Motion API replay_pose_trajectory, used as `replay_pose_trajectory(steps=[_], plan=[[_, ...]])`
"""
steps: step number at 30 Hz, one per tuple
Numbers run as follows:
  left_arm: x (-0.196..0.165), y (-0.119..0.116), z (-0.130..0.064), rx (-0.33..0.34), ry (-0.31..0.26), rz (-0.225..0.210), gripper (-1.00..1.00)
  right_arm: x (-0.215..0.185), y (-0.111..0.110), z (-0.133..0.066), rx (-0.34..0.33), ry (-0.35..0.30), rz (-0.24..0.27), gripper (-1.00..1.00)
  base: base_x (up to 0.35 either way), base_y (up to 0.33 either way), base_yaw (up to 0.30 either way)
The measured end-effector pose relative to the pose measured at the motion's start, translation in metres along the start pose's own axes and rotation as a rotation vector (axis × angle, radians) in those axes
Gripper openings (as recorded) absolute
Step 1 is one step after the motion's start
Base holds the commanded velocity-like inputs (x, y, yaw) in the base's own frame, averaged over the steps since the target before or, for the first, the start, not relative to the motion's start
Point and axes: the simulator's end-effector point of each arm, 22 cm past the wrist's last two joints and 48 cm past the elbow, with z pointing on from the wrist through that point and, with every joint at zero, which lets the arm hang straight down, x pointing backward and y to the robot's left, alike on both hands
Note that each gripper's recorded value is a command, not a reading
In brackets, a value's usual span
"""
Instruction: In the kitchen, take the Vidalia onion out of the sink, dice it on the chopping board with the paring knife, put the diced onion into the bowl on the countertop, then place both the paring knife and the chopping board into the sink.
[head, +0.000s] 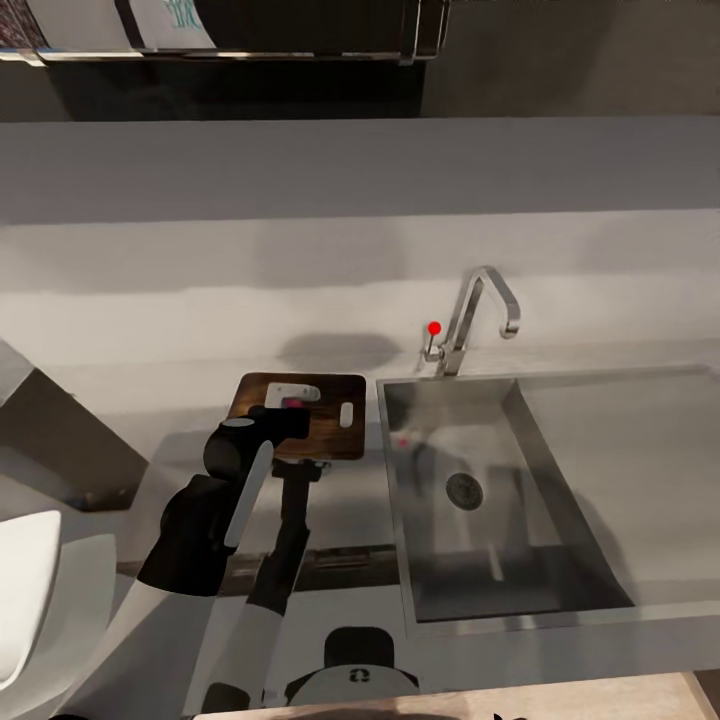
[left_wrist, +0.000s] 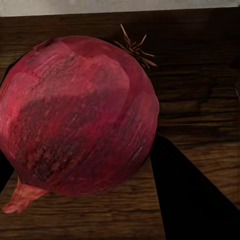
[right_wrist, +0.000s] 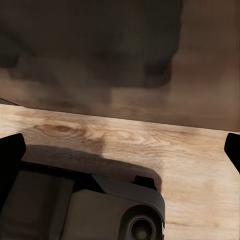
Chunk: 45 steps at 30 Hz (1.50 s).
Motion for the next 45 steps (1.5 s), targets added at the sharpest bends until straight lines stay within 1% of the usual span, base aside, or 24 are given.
replay_pose_trajectory(steps=[45], plan=[[0.0032,-0.0002,0.0007,0.0,0.007,0.0,-1.0,-0.0007,-0.0004,0.0,0.002,-0.002,0.0,1.0,0.009,0.0,0.0]])
